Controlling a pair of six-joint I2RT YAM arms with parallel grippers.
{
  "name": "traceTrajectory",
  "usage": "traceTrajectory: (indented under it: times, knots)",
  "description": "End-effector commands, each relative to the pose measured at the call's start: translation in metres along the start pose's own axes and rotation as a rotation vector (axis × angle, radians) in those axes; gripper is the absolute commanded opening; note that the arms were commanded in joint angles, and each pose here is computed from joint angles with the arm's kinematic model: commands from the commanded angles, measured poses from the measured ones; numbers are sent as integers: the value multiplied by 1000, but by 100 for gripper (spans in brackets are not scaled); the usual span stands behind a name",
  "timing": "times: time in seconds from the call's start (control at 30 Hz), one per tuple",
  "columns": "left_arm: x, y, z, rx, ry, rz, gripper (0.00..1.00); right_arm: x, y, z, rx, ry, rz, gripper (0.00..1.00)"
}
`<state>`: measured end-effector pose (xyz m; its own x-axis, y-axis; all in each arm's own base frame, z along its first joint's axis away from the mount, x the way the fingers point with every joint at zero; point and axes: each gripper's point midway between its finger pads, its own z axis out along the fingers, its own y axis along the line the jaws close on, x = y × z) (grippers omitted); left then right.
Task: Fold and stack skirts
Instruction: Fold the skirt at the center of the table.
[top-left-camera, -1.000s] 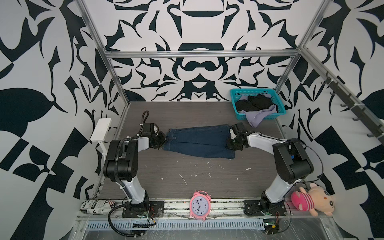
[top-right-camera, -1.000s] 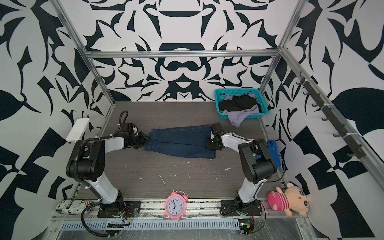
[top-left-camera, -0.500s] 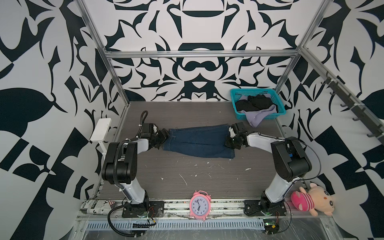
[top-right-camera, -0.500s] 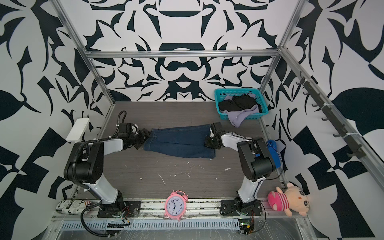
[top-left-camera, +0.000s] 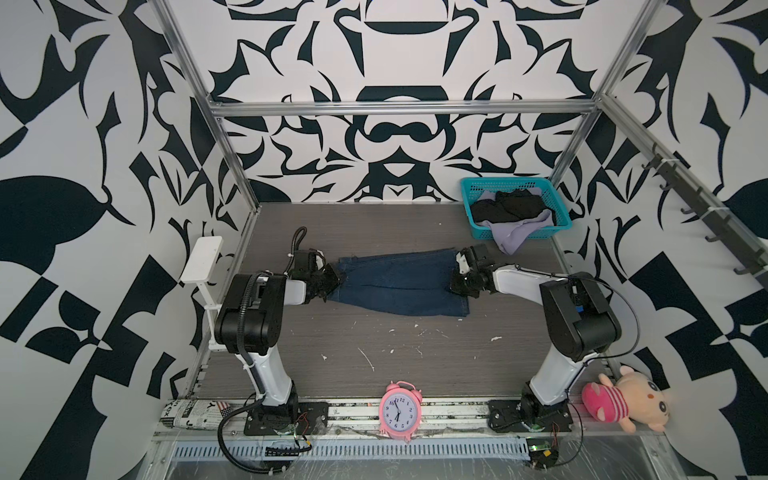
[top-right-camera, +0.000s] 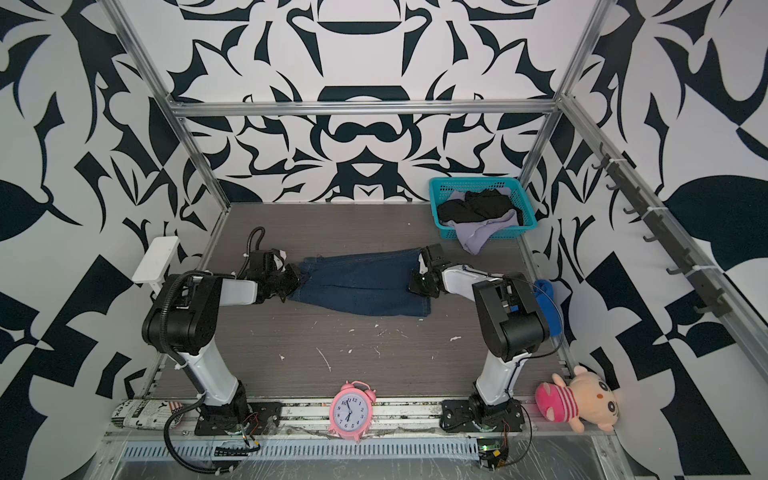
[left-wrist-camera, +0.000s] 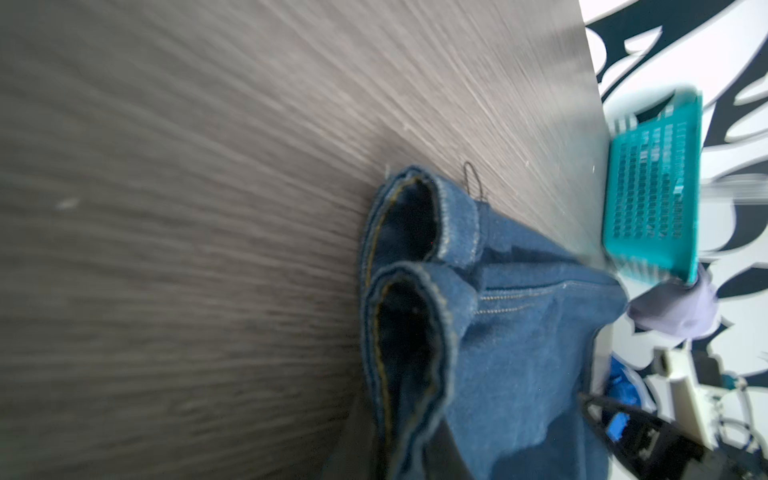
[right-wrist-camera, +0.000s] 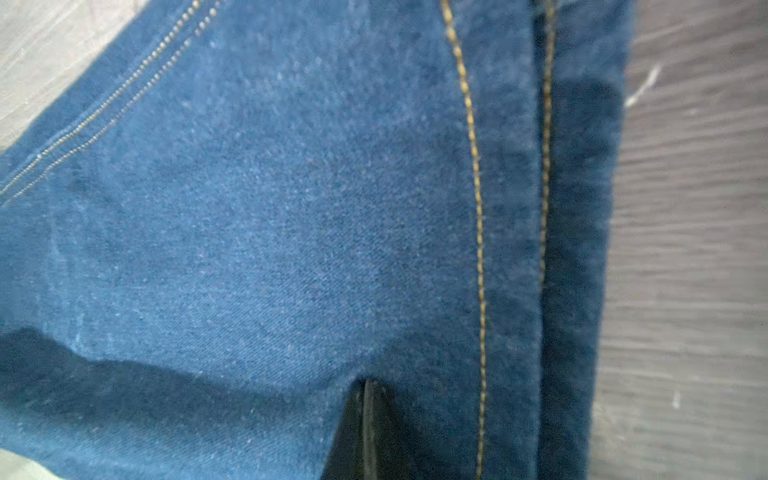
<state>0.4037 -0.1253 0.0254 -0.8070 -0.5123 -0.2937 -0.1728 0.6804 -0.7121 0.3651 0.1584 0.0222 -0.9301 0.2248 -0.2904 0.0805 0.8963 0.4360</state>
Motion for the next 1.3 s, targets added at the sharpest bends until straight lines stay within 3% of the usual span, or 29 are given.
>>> traceTrajectory:
  times: [0.0,0.2,0.4,0.53,0.83,1.03,1.27]
  knots:
    - [24,38,-10,-164,70,-67,0,20,-17,11,63,72,23,1]
    - [-4,31,-60,-300,5,-7,0,33,-20,22,71,125,13,0]
    - [-35,15,-117,-418,-77,72,0,60,37,38,-64,180,-79,0]
    - [-38,-13,-128,-448,-85,148,0,68,68,50,-138,191,-71,0]
    - [-17,-74,-94,-630,-32,381,0,80,87,73,-168,232,-64,0]
    - [4,-122,-47,-637,47,504,0,76,93,69,-187,218,-72,0]
    - [37,-124,-3,-712,137,585,0,73,99,65,-211,210,-74,0]
